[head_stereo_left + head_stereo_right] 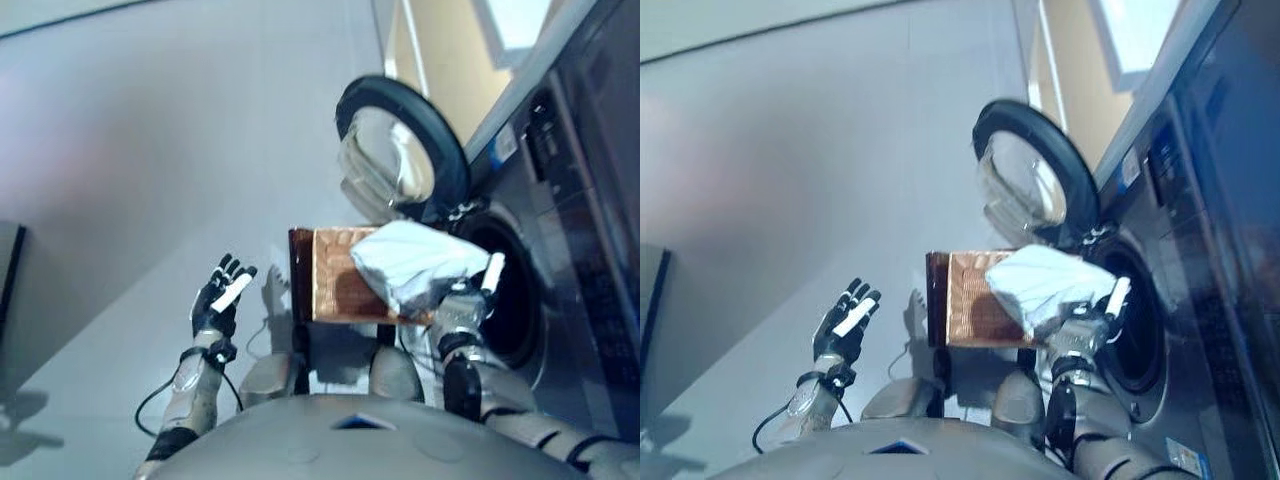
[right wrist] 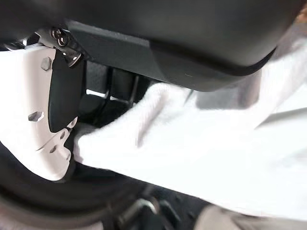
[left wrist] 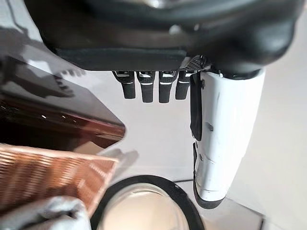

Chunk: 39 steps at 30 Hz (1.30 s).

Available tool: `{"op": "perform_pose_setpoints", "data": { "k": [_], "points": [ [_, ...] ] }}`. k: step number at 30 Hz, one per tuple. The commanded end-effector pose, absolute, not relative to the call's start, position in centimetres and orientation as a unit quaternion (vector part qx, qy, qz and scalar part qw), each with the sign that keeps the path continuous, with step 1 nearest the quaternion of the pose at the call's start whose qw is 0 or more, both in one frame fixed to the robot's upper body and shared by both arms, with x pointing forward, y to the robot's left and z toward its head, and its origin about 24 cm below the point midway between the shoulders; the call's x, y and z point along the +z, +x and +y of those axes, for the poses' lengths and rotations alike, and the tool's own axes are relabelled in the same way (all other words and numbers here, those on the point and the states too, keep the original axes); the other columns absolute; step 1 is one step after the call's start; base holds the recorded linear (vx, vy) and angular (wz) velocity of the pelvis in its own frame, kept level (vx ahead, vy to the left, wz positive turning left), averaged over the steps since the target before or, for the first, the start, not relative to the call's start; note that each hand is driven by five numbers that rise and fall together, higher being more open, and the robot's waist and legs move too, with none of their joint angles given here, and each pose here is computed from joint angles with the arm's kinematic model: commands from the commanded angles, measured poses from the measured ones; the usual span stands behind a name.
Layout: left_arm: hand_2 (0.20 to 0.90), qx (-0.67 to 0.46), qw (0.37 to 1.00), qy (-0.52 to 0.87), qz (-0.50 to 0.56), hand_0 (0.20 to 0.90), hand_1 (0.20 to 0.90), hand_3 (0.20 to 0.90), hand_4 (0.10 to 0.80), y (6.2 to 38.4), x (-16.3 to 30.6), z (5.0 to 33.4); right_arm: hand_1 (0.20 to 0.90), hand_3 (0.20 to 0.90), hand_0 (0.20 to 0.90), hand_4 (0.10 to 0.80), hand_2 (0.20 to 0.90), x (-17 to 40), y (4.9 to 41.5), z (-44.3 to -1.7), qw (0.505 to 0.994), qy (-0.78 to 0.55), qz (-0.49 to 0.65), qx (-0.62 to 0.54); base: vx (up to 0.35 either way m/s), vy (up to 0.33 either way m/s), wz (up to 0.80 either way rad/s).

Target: Pick up the clothes and place them into the washing machine

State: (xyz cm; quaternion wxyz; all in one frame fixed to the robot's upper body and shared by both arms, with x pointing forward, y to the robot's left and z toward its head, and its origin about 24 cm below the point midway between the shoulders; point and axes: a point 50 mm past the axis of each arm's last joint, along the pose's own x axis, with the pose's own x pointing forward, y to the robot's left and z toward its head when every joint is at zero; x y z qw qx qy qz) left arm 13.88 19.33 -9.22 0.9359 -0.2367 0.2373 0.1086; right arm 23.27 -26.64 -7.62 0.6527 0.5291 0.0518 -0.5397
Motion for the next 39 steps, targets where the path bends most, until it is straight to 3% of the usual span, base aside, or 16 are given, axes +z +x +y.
{"op": "perform_pose_setpoints", "data": {
  "k": [1,4,12,19,24,35,36,37,39],
  "points": [
    [0.900,0.099,0.963,-0.216,0.131,0.900,0.900,0.900,0.800,16.3,-5.5,21.3,0.200,0.200,0.200,0.300,0.200,-4.6,24.1,-29.9,0.626,0.522,-0.052,-0.578,-0.069,0.003,-0.03],
    [0.900,0.101,0.962,-0.217,0.131,0.900,0.900,0.900,0.800,16.3,-5.5,21.5,0.200,0.200,0.200,0.300,0.200,-4.4,23.2,-31.3,0.597,0.519,-0.070,-0.608,-0.104,0.000,0.02],
    [0.900,0.105,0.967,-0.199,0.122,0.900,0.900,0.900,0.800,16.5,-5.1,22.3,0.200,0.200,0.200,0.300,0.200,-2.8,22.5,-34.6,0.590,0.485,-0.092,-0.639,-0.057,-0.024,0.03],
    [0.900,0.081,0.976,-0.182,0.085,0.900,0.900,0.900,0.800,17.3,-3.2,23.1,0.200,0.200,0.200,0.300,0.200,2.4,23.3,-39.9,0.604,0.445,-0.134,-0.648,-0.087,-0.020,0.12],
    [0.900,0.056,0.980,-0.176,0.078,0.900,0.900,0.900,0.800,17.5,-2.4,22.8,0.200,0.200,0.200,0.300,0.200,5.8,22.7,-42.8,0.576,0.438,-0.176,-0.668,-0.048,-0.006,0.06],
    [0.900,0.054,0.981,-0.169,0.075,0.900,0.900,0.900,0.800,17.6,-2.0,23.1,0.200,0.200,0.200,0.300,0.200,5.5,21.6,-43.5,0.561,0.418,-0.143,-0.700,-0.003,0.006,-0.02],
    [0.900,0.055,0.982,-0.168,0.072,0.900,0.900,0.900,0.800,17.6,-1.9,23.2,0.403,0.403,0.403,0.445,0.403,5.2,21.8,-43.3,0.568,0.415,-0.134,-0.698,-0.013,0.017,-0.09],
    [0.900,0.056,0.982,-0.168,0.068,0.900,0.900,0.900,0.800,17.6,-1.8,23.3,0.900,0.900,0.900,0.800,0.900,5.1,22.0,-43.1,0.579,0.409,-0.126,-0.694,-0.012,0.023,-0.08],
    [0.900,0.060,0.982,-0.169,0.065,0.900,0.900,0.900,0.800,17.6,-1.8,23.5,0.900,0.900,0.900,0.800,0.900,4.6,22.2,-42.8,0.598,0.400,-0.112,-0.685,-0.015,0.025,-0.03]
  ]
}}
